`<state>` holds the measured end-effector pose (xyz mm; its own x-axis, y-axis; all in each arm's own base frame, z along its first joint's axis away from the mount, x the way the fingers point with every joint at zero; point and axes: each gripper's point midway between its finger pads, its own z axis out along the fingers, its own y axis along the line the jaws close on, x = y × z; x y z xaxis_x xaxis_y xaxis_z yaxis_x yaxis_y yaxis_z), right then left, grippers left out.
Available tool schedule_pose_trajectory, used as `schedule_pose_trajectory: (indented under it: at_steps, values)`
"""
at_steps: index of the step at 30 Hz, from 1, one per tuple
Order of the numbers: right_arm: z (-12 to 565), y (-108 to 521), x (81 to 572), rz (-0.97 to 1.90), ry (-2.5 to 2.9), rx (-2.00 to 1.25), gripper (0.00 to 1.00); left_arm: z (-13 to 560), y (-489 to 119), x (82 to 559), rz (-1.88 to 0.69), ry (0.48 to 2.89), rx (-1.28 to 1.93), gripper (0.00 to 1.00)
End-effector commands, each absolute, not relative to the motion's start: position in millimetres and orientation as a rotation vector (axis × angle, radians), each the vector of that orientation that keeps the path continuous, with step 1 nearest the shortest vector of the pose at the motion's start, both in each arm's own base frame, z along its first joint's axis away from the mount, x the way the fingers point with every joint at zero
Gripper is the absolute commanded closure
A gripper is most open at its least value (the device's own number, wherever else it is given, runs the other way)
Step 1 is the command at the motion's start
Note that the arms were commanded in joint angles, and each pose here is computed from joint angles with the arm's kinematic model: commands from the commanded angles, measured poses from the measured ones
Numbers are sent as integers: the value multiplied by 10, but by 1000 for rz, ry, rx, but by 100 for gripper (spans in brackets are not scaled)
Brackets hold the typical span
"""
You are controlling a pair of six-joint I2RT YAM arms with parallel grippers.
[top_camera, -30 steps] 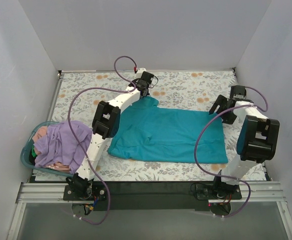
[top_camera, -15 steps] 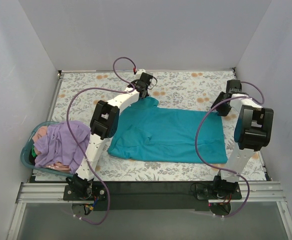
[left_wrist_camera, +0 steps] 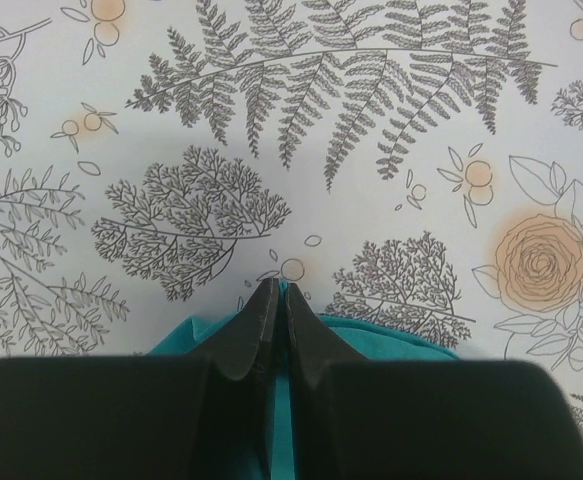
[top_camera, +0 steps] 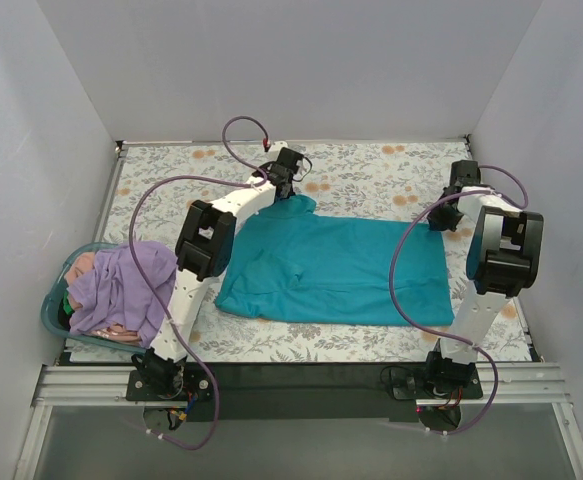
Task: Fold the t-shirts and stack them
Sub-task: Fold the tshirt
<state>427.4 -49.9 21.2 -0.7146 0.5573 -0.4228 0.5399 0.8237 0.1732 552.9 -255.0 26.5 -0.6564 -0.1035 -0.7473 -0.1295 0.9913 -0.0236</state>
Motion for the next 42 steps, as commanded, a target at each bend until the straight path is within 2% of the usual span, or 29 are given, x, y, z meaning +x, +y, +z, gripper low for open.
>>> schedule_pose_trajectory:
  at_steps: [1,8,12,17,29,30,42]
  values:
    - [254,-451,4272,55,2555,794,99,890,-2562,5549,-26,2194,-212,100]
    - [703,-336,4282,78,2474,686,99,1222,-2570,5367,-139,2157,-228,100]
    - [840,-326,4121,77,2433,670,99,1086,-2485,5045,-184,2196,-213,100]
    - [859,-287,3879,87,2431,658,99,1330,-2419,4764,-251,2157,-222,100]
    - [913,-203,3452,121,2403,637,99,1237,-2157,3785,-333,2187,-273,100]
    - [880,-198,3398,119,2410,637,99,1362,-2157,3723,-369,2162,-290,100]
    - [929,-267,3035,40,2408,622,99,1322,-1961,3043,-507,2172,-382,100]
